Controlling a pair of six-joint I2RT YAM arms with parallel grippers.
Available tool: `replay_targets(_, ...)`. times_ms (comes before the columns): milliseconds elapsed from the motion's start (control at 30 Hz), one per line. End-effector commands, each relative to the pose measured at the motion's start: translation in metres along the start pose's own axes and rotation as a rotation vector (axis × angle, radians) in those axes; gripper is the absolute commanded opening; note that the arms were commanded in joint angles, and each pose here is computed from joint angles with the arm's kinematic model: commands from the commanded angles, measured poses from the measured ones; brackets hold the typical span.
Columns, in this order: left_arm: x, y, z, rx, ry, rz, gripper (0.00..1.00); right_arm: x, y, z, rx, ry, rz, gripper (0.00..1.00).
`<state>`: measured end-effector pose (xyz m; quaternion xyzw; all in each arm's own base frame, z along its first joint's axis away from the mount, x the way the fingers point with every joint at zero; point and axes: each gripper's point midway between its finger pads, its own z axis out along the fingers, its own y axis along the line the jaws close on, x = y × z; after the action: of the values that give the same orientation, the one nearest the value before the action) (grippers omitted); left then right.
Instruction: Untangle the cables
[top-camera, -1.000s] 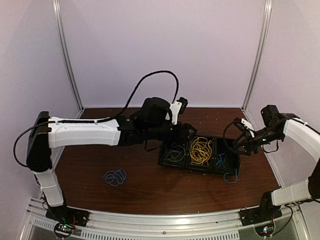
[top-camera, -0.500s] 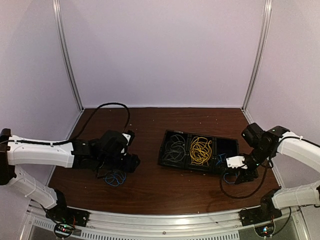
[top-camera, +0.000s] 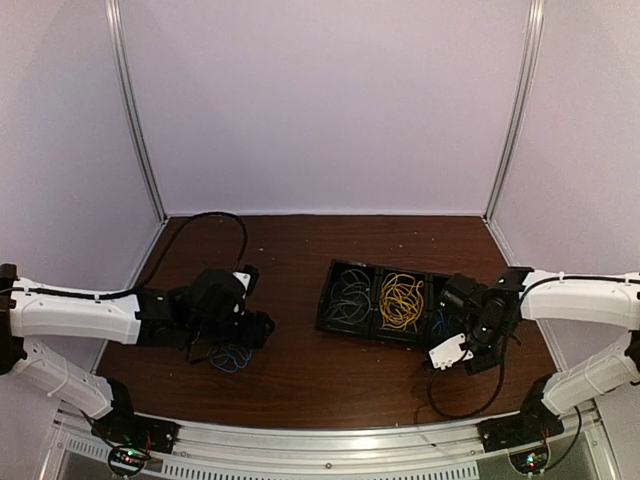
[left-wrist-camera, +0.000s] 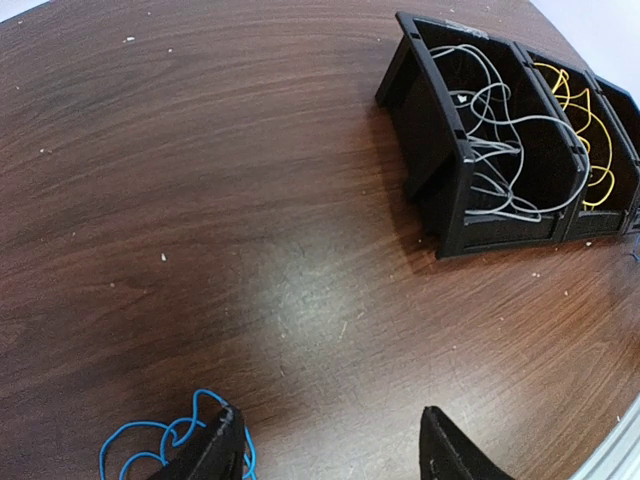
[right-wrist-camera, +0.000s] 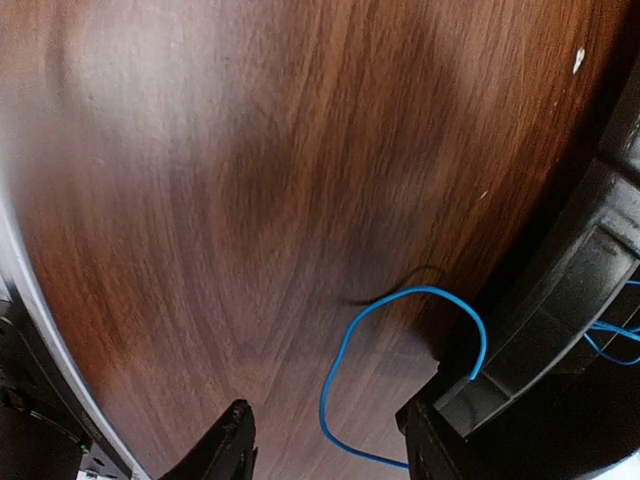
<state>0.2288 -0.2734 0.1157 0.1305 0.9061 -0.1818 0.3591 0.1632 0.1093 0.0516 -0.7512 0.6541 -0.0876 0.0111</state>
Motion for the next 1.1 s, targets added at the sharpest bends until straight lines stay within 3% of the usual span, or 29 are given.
replay_targets(0,-0.011,0.000,-0.008,0.027,-0.065,-0.041,0.61,0.020,-0.004,0.008,0.051,0.161,-0.032,0.53)
replay_targets(200,-0.009,0.003,-0.011,0.029,-0.073,-0.048,0.61,0.031,-0.012,0.018,0.110,0.282,-0.080,0.52)
replay_targets(267,-0.008,0.004,-0.012,0.030,-0.076,-0.050,0.61,0.031,-0.014,0.019,0.120,0.300,-0.090,0.48)
replay_targets(333,-0.008,0.005,-0.013,0.029,-0.080,-0.051,0.61,0.027,-0.020,0.016,0.150,0.298,-0.092,0.39)
replay_targets(467,-0.009,0.008,-0.015,0.023,-0.089,-0.050,0.61,0.014,-0.030,0.004,0.199,0.262,-0.103,0.11)
replay_targets(600,-0.010,0.010,-0.015,0.017,-0.092,-0.049,0.61,-0.006,-0.031,-0.011,0.156,0.166,-0.078,0.00)
replay_targets(767,-0.009,0.012,-0.015,0.012,-0.088,-0.045,0.61,-0.044,-0.040,-0.046,0.100,-0.036,-0.014,0.00)
replay_targets(900,-0.011,0.014,-0.017,0.006,-0.087,-0.046,0.61,-0.050,-0.048,-0.061,0.094,-0.104,0.020,0.00)
replay_targets(933,-0.011,0.014,-0.018,0.006,-0.090,-0.048,0.61,-0.050,-0.049,-0.063,0.084,-0.126,0.042,0.03)
replay_targets(1000,-0.012,0.016,-0.020,0.001,-0.094,-0.057,0.61,-0.044,-0.050,-0.067,0.060,-0.178,0.105,0.19)
replay_targets(1067,-0.011,0.020,-0.022,-0.008,-0.097,-0.069,0.62,-0.034,-0.051,-0.073,0.054,-0.253,0.197,0.30)
